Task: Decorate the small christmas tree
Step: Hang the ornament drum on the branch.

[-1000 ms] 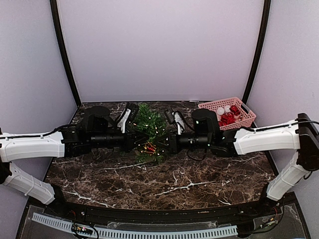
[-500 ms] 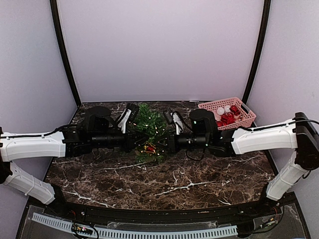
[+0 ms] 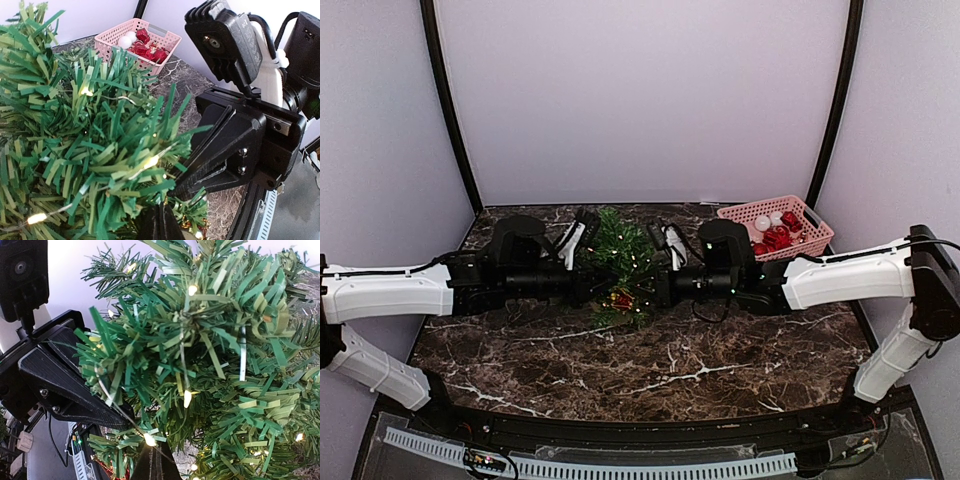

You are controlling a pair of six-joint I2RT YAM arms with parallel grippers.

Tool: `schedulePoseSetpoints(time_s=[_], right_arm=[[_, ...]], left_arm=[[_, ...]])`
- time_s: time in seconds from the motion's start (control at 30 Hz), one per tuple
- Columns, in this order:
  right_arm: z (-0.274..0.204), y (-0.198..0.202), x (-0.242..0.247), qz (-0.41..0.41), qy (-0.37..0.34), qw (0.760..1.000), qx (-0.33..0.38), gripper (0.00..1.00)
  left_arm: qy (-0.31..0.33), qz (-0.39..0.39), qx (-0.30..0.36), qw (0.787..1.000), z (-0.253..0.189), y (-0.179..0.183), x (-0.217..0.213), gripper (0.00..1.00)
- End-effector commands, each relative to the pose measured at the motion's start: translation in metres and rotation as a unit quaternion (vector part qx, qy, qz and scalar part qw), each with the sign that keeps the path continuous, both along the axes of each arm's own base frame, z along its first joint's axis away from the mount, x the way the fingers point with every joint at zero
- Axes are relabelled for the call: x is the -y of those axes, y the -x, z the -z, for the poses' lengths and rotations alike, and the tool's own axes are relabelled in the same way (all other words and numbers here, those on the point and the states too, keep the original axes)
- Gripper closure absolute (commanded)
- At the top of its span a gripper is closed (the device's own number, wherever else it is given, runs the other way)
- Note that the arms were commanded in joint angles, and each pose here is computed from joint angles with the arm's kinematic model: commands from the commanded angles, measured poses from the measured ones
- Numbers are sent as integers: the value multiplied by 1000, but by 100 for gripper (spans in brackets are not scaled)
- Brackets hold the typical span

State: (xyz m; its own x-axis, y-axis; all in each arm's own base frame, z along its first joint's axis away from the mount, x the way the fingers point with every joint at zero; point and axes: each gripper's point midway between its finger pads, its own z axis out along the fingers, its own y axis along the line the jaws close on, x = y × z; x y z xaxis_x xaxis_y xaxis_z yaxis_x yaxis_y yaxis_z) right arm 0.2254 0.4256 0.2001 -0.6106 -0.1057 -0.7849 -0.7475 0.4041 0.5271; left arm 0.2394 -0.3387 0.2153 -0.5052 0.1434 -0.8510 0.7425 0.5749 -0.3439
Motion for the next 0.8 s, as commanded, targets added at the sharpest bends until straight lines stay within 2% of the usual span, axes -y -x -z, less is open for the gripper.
schedulePoseSetpoints(time_s=[0.0, 0.17, 0.27, 0.5, 0.63, 0.7, 0.77], right_arm=[[-24, -2, -3, -5, -35, 999, 13, 100], [-31, 2, 0, -7, -49, 999, 12, 92], [-34, 3, 2, -8, -54, 998, 11, 88], [-42, 7, 13, 0, -61, 998, 15, 66], [-45, 8, 21, 11, -58, 998, 20, 58], [-50, 8, 25, 16, -60, 998, 27, 54], [-55, 9, 31, 21, -59, 997, 34, 51]], left_arm=[[-6, -10, 7, 1000, -3, 0, -10, 93], [7, -18, 20, 1000, -18, 4, -19, 73], [19, -19, 25, 999, -28, 8, -25, 66], [32, -30, 27, 999, -42, 14, -38, 54], [39, -38, 25, 998, -50, 16, -45, 45], [42, -43, 22, 998, -56, 17, -51, 40], [39, -48, 17, 998, -61, 17, -55, 30]])
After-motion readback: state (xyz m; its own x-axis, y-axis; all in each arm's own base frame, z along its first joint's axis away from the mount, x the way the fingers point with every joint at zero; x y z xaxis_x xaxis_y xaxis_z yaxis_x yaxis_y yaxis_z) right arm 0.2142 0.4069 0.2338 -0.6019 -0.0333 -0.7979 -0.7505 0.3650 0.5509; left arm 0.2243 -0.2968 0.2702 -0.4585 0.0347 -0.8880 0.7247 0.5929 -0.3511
